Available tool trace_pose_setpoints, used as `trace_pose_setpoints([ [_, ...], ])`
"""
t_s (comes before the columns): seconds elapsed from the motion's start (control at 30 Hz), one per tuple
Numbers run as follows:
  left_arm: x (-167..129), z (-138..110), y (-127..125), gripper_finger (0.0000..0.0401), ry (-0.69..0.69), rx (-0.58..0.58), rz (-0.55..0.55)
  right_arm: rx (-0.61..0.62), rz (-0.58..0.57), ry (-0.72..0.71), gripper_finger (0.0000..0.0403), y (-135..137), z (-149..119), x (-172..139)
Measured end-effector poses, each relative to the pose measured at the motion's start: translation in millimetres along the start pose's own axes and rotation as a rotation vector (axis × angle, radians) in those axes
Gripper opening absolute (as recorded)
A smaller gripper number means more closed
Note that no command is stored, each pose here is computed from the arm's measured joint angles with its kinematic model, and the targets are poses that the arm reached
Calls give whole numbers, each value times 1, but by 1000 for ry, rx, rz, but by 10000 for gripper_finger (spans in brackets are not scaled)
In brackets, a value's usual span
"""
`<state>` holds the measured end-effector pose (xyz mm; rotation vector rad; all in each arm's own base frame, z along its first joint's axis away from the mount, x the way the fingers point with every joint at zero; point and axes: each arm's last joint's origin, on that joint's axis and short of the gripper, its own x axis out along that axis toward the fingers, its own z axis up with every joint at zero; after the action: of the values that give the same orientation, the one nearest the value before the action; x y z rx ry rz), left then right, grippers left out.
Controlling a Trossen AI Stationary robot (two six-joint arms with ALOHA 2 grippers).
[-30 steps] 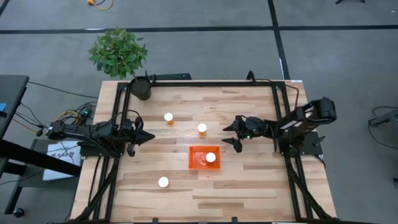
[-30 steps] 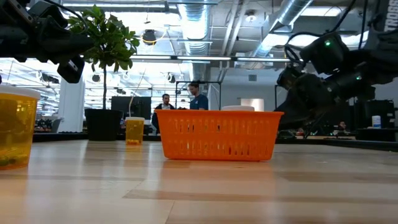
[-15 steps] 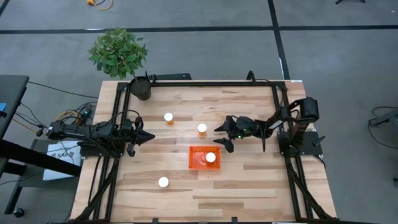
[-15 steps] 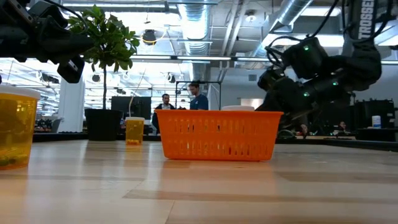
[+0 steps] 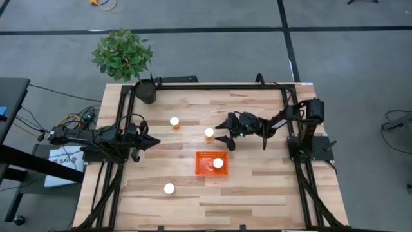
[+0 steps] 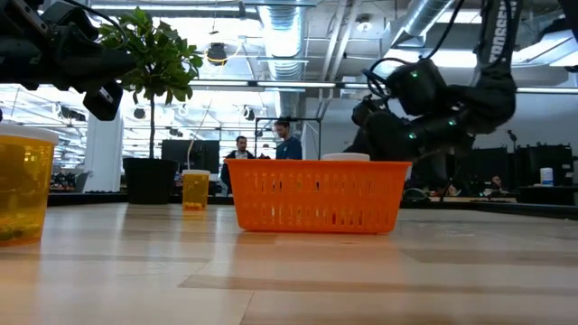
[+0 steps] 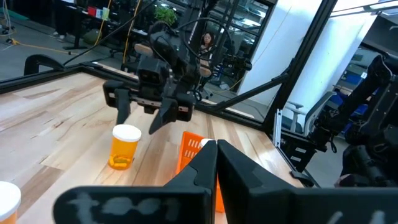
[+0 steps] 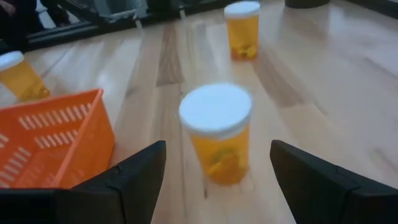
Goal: Pick and place pill bottles into a basket
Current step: Put the orange pill bottle into the orange bin
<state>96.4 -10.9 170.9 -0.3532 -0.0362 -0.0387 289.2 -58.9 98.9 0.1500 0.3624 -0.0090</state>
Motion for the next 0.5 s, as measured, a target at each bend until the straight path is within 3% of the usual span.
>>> trace_pose_setpoints([
  [0.5, 0, 0, 0, 0, 0, 0, 1, -47, 66, 53, 282, -14, 16, 25],
])
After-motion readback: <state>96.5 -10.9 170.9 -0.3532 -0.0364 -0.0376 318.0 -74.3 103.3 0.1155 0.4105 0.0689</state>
